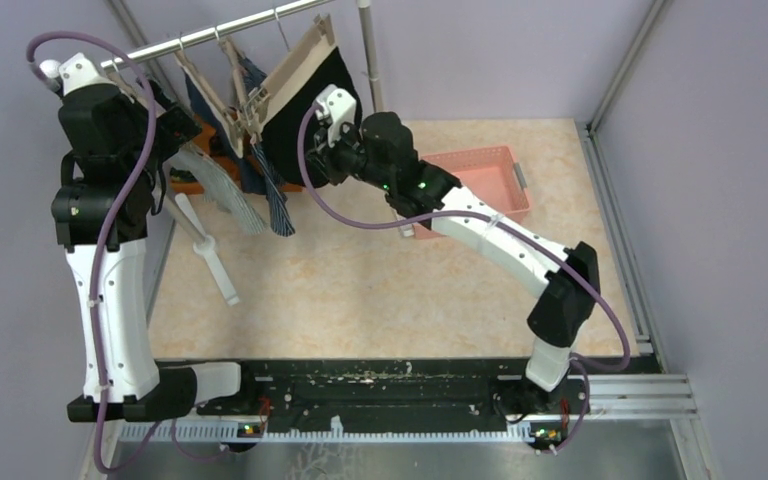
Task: Remove the underwear clipped to the hanger
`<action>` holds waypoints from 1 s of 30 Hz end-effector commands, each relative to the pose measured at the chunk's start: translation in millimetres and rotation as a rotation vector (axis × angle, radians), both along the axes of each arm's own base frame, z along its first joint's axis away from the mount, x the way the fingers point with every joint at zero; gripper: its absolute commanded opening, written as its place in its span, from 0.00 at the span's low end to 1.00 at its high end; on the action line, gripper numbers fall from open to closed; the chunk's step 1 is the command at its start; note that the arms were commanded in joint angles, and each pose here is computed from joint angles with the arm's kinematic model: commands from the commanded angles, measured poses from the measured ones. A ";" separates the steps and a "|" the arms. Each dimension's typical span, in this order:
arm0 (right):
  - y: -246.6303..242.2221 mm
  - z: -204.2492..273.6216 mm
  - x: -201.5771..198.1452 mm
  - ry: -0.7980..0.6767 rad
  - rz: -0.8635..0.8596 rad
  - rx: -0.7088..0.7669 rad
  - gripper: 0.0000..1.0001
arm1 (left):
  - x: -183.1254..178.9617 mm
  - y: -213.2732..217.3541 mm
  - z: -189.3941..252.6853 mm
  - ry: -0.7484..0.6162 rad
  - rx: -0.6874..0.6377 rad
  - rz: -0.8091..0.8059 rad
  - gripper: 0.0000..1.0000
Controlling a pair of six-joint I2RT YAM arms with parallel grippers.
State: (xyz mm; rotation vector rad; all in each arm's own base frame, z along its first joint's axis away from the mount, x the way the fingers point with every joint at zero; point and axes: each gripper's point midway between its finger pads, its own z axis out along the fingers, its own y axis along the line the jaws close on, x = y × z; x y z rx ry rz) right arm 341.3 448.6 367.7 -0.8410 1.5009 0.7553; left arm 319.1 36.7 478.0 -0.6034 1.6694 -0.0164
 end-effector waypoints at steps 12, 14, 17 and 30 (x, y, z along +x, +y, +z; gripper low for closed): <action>-62.0 82.0 -14.7 -0.192 -0.142 0.097 0.00 | -4.1 4.4 0.3 -0.015 -0.014 0.036 1.00; -62.1 80.1 -14.0 -0.184 -0.145 0.093 0.00 | -10.5 6.0 10.4 -0.032 -0.016 0.046 1.00; -63.1 80.8 -15.2 -0.184 -0.143 0.091 0.00 | -15.2 3.8 21.2 -0.024 0.007 0.020 1.00; -67.9 86.8 -18.1 -0.205 -0.145 0.096 0.00 | -27.2 -0.8 9.2 0.027 -0.017 0.001 1.00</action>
